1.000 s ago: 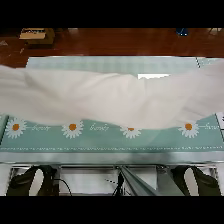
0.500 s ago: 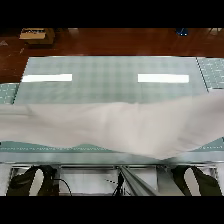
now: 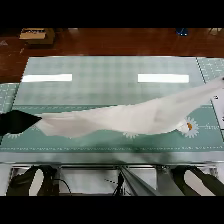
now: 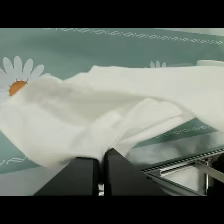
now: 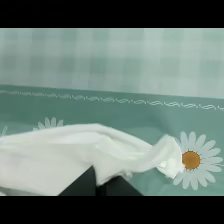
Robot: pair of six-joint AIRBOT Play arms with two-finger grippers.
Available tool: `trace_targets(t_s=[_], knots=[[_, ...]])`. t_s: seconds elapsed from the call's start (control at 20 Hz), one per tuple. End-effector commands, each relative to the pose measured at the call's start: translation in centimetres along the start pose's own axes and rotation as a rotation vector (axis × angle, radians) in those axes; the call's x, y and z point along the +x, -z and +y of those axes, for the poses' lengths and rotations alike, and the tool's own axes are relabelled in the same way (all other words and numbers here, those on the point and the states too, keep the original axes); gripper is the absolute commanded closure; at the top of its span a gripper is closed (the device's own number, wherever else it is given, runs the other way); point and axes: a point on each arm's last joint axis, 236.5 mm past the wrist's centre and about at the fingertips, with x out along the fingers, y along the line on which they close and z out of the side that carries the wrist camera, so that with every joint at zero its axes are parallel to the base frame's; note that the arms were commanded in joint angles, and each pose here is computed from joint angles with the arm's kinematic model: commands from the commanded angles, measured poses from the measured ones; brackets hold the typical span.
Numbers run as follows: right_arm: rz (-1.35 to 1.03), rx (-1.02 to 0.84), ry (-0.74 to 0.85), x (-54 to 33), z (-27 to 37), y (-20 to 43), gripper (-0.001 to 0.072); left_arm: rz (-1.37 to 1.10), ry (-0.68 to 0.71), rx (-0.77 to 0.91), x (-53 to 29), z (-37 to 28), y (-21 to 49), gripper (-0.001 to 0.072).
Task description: Fold the shirts.
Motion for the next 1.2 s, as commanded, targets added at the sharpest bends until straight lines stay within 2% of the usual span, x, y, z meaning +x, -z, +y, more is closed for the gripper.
trace_targets(t_s=[0.0,0.2,0.5,0.85,1.15], knots=[[0.171,-0.057,0.025,8.2,-0.8,-1.5,0.0689,0.014,0.026,-0.103,5.1,3.4,-0.4,0.0679],[0.146,-0.084,0.003,16.3,-0.3,-5.5,0.0689,0.012,0.006,-0.178,8.8,6.5,-2.8,0.0679],[-0.008,0.048,0.053,23.1,-3.3,-10.9,0.0689,0.014,-0.05,-0.247,15.2,10.8,-5.6,0.0679],[0.124,0.102,0.06,30.5,-5.6,-8.5,0.0689,0.242,-0.071,-0.263,22.8,12.7,-1.1,0.0679],[0.166,0.112,0.062,32.6,-6.2,-7.4,0.0688,0.268,-0.072,-0.222,23.7,13.4,-0.6,0.0679]])
